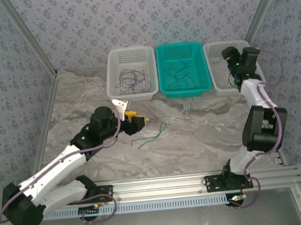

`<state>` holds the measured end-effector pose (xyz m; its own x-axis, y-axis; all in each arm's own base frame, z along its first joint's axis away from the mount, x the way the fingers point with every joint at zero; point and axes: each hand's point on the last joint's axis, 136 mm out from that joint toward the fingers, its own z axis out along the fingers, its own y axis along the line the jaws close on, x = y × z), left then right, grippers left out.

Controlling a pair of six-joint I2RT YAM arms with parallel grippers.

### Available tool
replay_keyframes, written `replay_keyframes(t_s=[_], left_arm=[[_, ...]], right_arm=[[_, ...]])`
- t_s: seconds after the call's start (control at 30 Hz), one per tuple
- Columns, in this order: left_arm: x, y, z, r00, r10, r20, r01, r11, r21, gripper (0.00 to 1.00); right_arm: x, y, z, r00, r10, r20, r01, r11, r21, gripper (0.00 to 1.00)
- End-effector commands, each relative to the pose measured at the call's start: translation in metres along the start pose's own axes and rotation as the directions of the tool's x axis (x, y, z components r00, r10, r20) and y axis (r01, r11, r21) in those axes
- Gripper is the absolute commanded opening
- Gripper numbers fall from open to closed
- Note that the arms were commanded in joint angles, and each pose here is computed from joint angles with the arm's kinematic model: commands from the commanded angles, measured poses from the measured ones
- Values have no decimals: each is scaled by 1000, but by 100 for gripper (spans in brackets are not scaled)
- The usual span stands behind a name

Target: Untangle the cables

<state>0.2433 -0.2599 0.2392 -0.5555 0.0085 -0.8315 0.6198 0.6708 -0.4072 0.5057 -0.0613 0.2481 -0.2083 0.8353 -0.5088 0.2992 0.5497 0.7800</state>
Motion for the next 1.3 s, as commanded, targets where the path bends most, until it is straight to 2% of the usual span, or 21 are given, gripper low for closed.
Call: replay_keyframes(t_s=[0.0, 0.13, 0.27, 0.37, 0.43, 0.6, 0.77, 0.87, 0.9, 1.03, 1.27], left_arm=[[3, 21, 10, 998, -35, -53, 28, 990, -139, 62], [32, 48, 28, 979, -69, -193, 13, 961, -278, 61], [51, 63, 39, 966, -93, -241, 3, 937, -350, 60], [52, 64, 44, 973, -105, -204, 30, 940, -339, 60], [50, 63, 45, 978, -106, -179, 42, 943, -329, 60], [44, 60, 38, 984, -80, -160, 26, 948, -316, 60], [43, 60, 30, 988, -77, -134, 31, 948, -318, 61], [45, 64, 29, 989, -84, -124, 39, 943, -330, 61], [45, 63, 29, 989, -83, -122, 39, 944, -329, 62], [41, 61, 27, 991, -79, -108, 41, 946, -320, 62], [35, 61, 23, 995, -63, -81, 33, 946, -322, 63]], right_arm=[[75, 50, -33, 982, -157, -109, 143, 981, -128, 83], [165, 80, -68, 887, -411, -211, 371, 906, -206, 83], [248, 71, -87, 787, -506, -355, 444, 862, -244, 82], [301, 43, -98, 713, -499, -494, 452, 864, -220, 82], [326, 24, -104, 677, -471, -566, 452, 872, -185, 85], [377, -10, -120, 621, -295, -727, 356, 932, -74, 87], [411, -41, -138, 563, -264, -784, 440, 898, 14, 84], [425, -50, -141, 553, -251, -794, 443, 896, 25, 77], [427, -52, -141, 563, -245, -790, 445, 894, 40, 73], [429, -56, -140, 575, -254, -778, 464, 884, 55, 42], [429, -70, -137, 555, -292, -779, 523, 850, 54, 39]])
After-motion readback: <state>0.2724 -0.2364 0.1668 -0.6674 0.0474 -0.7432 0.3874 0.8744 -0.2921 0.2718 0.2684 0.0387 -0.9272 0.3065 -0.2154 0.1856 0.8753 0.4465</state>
